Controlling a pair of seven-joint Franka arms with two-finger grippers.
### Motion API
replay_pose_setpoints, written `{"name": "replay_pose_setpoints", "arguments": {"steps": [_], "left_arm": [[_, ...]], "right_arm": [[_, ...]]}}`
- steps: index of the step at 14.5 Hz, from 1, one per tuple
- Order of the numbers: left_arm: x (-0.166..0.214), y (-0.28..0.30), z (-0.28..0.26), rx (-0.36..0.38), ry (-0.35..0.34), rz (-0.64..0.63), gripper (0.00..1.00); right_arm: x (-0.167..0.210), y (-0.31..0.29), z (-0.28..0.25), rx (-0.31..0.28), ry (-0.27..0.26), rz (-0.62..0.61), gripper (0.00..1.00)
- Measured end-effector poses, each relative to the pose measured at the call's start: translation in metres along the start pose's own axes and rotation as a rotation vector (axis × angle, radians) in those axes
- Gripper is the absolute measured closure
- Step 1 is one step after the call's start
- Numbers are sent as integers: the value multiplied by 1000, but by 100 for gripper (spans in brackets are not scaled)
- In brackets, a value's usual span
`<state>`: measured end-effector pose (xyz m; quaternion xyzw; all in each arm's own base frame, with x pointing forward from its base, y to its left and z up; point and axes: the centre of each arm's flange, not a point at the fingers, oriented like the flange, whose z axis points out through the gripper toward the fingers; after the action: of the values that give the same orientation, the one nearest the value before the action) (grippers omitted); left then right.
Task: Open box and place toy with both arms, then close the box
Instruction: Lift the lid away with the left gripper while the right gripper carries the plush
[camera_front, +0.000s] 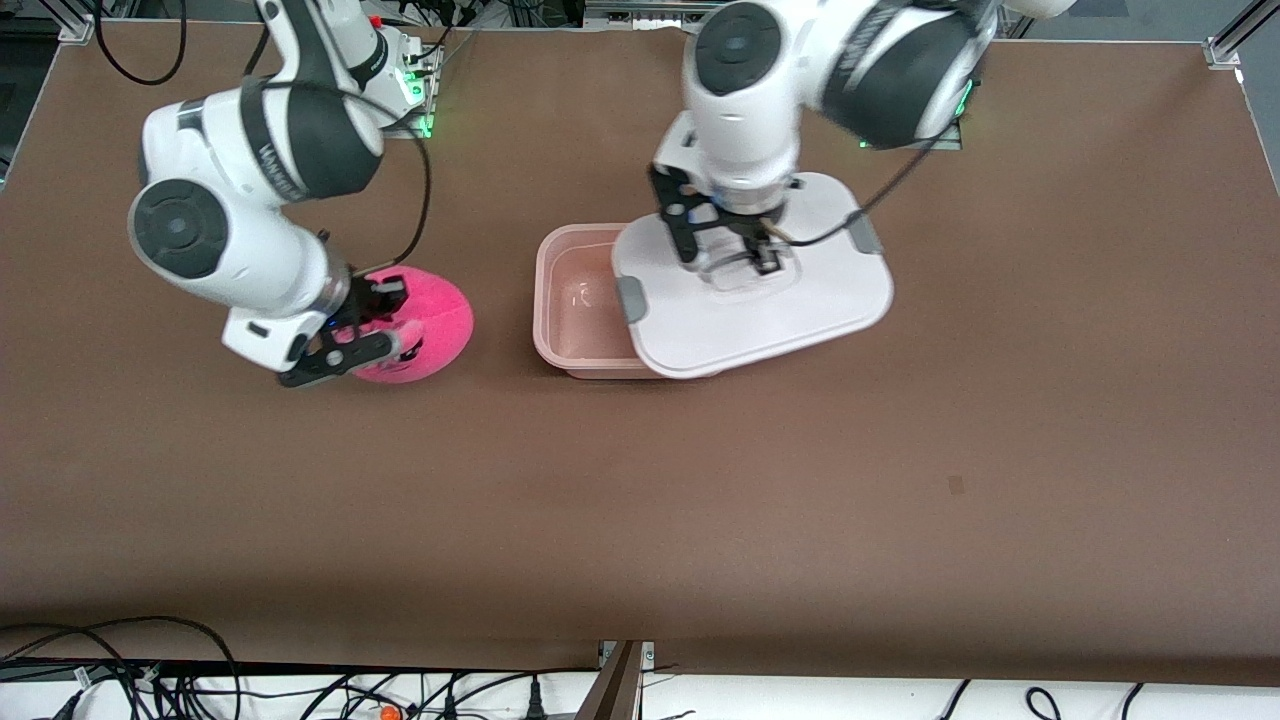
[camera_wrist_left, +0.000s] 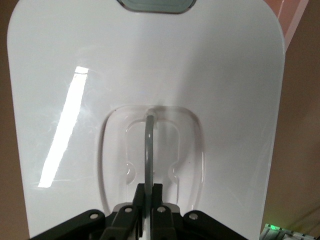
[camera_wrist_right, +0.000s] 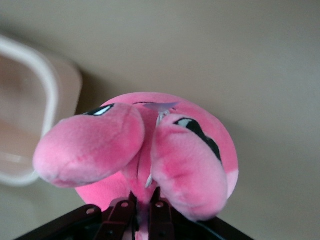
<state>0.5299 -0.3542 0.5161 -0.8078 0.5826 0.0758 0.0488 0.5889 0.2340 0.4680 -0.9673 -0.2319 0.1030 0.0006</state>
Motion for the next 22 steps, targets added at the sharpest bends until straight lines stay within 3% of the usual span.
{"name": "replay_pose_setpoints", "arguments": {"steps": [5,9,11,14,17,22], "left_arm": [[-147,-121,-9,-36,25,45,93],[-249,-180,8,-69,37,98,93],[-287,-199,23,-91,41,131,93],[-332,-219,43,-120,47,141,93],[-364,-228,52,-132,52,120,93],[-377,-235,67,-157,52,108,93]], "right_arm": [[-3,-123,-23,-71,-11,-365,91],[2,-220,0,-139,-36,-610,91],[8,-265,16,-202,-48,-704,91],[16,-322,43,-277,-58,-786,91],[27,-337,65,-296,-75,-807,91],[44,-330,104,-328,-125,-806,91]]}}
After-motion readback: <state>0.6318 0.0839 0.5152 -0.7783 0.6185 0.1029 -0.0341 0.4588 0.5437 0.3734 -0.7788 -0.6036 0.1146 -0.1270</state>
